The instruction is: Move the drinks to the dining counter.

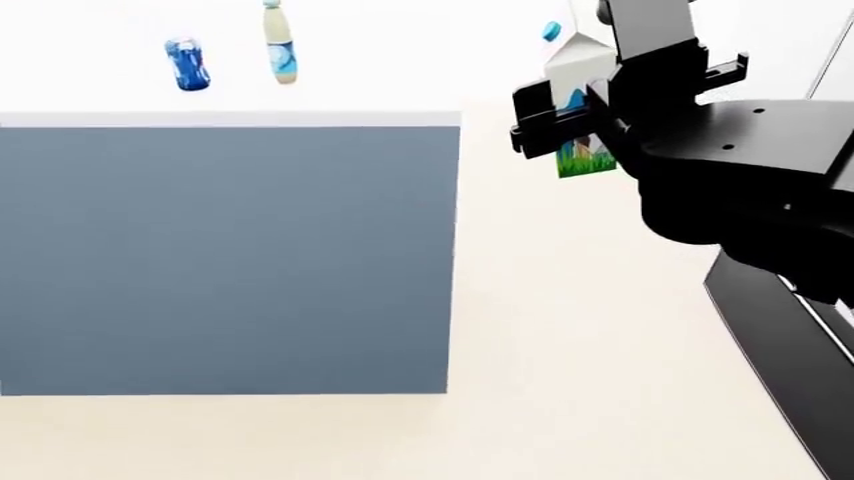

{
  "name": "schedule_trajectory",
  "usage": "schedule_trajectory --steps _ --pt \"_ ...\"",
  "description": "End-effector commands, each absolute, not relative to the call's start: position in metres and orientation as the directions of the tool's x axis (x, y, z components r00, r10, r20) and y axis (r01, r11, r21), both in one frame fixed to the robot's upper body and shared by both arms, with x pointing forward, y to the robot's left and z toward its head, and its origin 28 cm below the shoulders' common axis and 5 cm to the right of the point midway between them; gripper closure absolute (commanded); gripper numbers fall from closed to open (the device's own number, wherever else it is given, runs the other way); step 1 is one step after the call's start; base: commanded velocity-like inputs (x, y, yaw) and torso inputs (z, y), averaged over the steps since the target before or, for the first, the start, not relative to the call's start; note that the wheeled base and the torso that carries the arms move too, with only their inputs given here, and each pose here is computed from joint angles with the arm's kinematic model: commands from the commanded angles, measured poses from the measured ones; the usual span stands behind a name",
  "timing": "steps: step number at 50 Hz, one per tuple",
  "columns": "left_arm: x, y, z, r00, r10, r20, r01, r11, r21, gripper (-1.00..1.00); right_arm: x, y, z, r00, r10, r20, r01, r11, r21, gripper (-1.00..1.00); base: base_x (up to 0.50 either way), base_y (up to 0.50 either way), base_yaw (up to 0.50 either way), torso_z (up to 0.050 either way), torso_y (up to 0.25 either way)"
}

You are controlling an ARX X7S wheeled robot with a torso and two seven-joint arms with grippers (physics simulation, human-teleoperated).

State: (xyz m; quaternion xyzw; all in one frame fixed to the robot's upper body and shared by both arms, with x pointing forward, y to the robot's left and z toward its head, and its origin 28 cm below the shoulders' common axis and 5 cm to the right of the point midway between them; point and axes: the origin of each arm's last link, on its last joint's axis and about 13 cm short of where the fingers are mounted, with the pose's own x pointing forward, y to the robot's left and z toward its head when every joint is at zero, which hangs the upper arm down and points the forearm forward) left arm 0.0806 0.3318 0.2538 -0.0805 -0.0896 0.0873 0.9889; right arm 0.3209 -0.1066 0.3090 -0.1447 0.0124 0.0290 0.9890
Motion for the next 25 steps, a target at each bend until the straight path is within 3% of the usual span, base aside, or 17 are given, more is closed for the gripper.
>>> schedule_trajectory --steps 1,22,25 --pt "0.0808 0.3323 0.2529 0.969 0.188 0.16 -0.16 0.972 -0.175 -1.0 0.3217 -0.1095 0.3128 0.999 0.037 -0.002 -0.036 0.958 -0.285 1.0 -0.04 0.49 0.0 0.0 0.0" --pt "0.0813 0.3315 0.2529 0.969 0.187 0.16 -0.16 0.972 -0.173 -1.0 0.3213 -0.1091 0.3137 1.0 0.026 0.014 -0.019 0.939 -0.344 1.0 -0.04 0.49 0.0 0.0 0.002" --pt "0.0815 0.3318 0.2527 0.97 0.187 0.159 -0.158 0.972 -0.175 -1.0 0.3213 -0.1092 0.314 0.999 0.033 0.001 -0.031 0.948 -0.316 1.0 -0.36 0.49 0.0 0.0 0.003"
